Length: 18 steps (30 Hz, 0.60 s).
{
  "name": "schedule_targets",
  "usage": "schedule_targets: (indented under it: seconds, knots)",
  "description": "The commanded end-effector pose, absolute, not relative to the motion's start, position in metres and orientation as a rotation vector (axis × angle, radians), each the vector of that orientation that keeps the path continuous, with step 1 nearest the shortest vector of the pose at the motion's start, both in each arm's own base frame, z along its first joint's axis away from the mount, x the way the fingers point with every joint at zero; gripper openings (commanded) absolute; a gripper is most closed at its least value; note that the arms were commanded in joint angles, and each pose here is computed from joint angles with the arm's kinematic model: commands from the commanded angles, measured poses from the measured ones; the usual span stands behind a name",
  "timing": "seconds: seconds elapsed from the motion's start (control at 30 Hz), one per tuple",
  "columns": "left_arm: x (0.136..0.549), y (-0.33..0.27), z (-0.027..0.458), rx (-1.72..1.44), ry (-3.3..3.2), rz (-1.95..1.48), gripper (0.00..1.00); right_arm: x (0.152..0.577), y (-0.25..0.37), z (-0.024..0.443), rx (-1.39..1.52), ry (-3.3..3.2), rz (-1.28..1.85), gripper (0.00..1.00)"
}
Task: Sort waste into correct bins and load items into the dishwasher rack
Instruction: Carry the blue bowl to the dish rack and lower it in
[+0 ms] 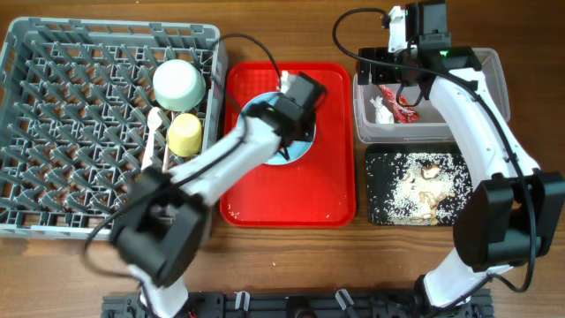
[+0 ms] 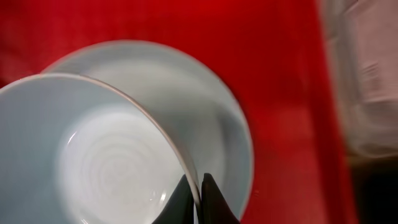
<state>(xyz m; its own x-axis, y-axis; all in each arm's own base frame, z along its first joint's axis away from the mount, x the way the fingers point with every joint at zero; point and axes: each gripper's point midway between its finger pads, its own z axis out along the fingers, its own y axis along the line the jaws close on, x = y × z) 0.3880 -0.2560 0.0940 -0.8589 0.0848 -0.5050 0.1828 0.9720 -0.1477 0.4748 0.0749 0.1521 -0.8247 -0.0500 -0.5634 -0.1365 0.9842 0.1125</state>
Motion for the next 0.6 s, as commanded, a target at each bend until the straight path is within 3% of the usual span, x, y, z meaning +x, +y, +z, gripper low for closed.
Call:
schedule_targets:
  seconds: [0.0, 0.2, 0.57]
  knots:
    - [0.396, -0.231, 0.201, 0.154, 2.435, -0.637, 0.04, 0.476, 0.075, 0.15, -0.124, 2.54, 0.19, 1.0]
    - [0.409, -0.118, 0.274, -0.062, 2.263, -0.99, 0.04, 0.476, 0.075, 0.15, -0.124, 2.54, 0.19, 1.0]
    - [0.391, 0.026, 0.292, -0.14, 1.865, -1.701, 0.04, 0.476, 0.075, 0.15, -0.124, 2.54, 0.19, 1.0]
